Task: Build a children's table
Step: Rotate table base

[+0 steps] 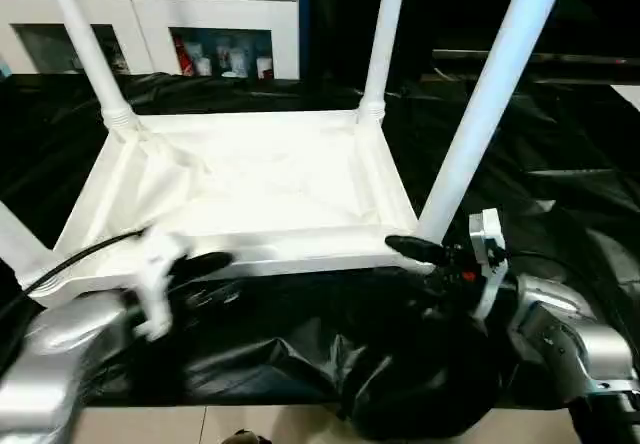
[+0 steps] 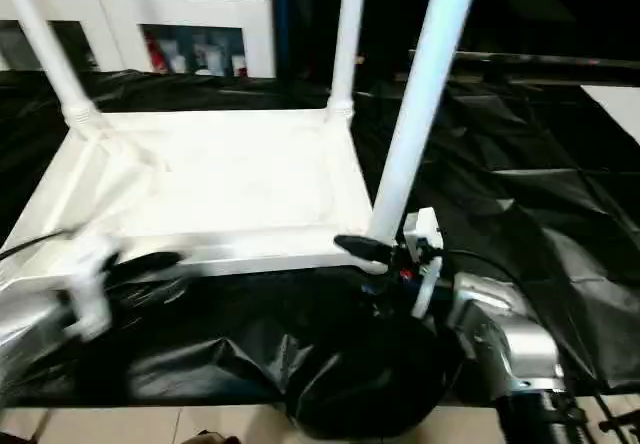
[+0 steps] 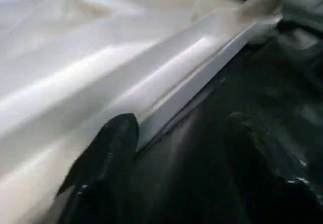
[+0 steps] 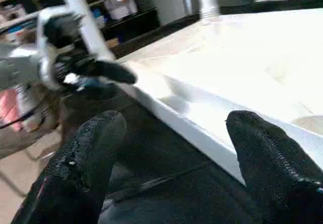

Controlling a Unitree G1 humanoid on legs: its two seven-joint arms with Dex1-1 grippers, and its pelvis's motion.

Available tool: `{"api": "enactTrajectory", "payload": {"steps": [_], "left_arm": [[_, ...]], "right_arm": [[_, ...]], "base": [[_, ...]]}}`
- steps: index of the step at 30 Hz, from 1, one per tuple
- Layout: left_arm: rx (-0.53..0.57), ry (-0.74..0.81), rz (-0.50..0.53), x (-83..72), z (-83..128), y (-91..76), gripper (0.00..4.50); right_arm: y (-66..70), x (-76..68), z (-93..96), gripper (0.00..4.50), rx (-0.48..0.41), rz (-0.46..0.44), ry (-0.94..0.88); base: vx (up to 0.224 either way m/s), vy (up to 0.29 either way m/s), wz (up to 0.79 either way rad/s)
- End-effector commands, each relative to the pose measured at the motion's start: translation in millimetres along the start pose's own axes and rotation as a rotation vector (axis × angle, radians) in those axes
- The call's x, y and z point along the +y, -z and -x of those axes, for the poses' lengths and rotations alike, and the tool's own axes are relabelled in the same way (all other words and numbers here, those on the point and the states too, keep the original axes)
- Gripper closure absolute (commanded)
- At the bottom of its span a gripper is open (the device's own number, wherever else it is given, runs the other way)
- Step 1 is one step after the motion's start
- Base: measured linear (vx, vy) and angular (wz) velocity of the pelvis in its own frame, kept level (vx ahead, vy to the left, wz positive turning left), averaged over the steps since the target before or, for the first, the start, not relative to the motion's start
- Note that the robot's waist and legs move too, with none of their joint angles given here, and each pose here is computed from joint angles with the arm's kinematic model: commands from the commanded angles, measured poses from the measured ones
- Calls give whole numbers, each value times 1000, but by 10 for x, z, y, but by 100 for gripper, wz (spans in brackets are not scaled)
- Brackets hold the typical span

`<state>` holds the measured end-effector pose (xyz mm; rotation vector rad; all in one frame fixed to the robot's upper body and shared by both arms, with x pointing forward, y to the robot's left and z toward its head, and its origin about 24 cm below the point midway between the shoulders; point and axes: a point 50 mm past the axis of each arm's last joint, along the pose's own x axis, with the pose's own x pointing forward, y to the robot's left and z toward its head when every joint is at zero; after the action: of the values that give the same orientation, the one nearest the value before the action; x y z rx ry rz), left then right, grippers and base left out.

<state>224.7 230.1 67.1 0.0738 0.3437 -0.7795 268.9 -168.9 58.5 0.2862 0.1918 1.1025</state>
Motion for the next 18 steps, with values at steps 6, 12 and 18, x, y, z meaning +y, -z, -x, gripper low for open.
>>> {"api": "enactTrajectory", "payload": {"steps": [6,12,18], "left_arm": [[85,-45,51,61,457,44,90],[208,-93,149,73,873,256,47],[254,-167,225,66,1195,339,2]], "right_arm": [[-137,-260,-1,86,-65,31,183],[-208,-438,-38,86,-87,54,265],[-307,-735,5,86,-82,141,537]], "base": [[0,0,0],[0,0,0],[0,0,0]]}}
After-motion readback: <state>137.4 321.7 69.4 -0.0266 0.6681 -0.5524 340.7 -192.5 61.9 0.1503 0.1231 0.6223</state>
